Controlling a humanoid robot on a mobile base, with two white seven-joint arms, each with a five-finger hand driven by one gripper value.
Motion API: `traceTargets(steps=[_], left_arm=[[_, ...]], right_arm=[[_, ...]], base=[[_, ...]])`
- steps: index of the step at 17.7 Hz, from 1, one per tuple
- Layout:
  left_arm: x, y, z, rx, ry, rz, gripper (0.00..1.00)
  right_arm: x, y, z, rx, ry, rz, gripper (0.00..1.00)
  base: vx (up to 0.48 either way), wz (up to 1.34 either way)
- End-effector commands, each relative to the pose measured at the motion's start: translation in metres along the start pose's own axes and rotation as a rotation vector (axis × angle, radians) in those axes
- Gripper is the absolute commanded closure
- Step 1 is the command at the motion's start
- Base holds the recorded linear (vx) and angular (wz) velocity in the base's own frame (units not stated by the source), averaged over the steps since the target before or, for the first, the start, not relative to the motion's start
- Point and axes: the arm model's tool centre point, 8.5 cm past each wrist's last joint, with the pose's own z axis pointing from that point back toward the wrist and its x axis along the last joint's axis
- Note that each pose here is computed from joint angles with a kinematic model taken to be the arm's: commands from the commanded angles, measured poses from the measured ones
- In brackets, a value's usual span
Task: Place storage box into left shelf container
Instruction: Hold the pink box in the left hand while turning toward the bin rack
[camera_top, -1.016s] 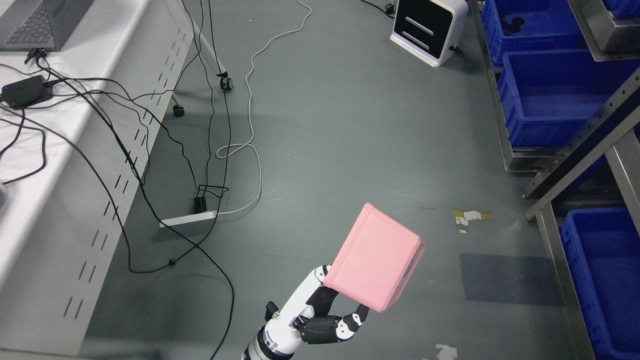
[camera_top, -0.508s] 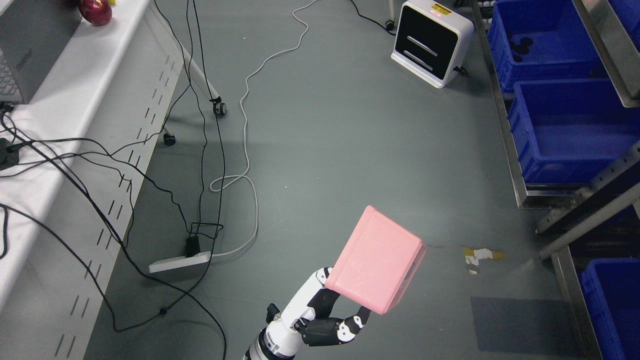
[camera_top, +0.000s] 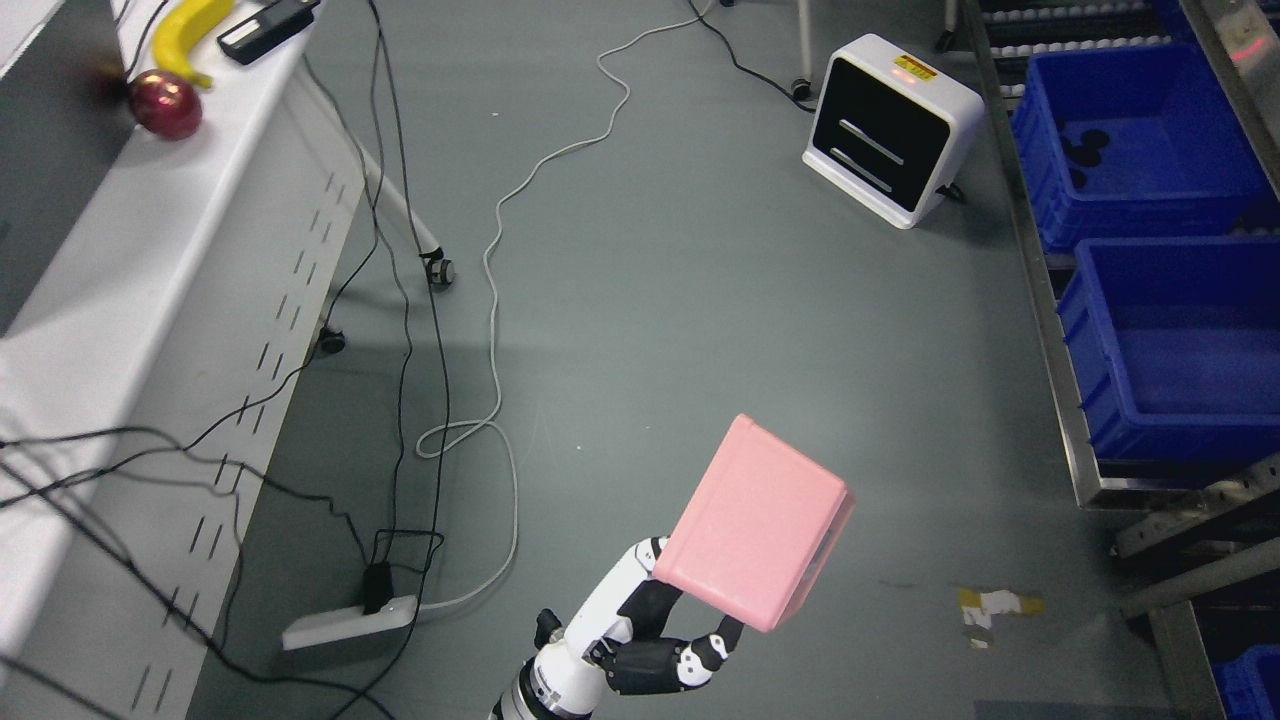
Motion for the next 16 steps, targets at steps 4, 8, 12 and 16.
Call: traceTargets(steps=[4,8,12,16], left_arm=[[-0.004,-0.005,0.004,-0.027,0.023,0.014,0.98],[-0.023,-0.026,0.024,-0.079,0.119,0.045,0.98],[-0.027,-0.032,0.031,-0.075,0.137,0.063,0.98],[-0.028,-0.036,0.034,-0.067,0.142,0.072,0.98]], right_arm=[[0.000,-0.011,-0.001,-0.017,-0.009,-0.004,0.00],[0.000,-0.011,-0.001,-0.017,-0.009,-0.004,0.00],[0.000,-0.011,-0.001,-0.017,-0.009,-0.004,0.00],[0.000,-0.011,-0.001,-0.017,-0.009,-0.004,0.00]], base=[[0.282,-0.68],[0.274,-1.12],[0.210,-1.12],[0.170,-1.07]])
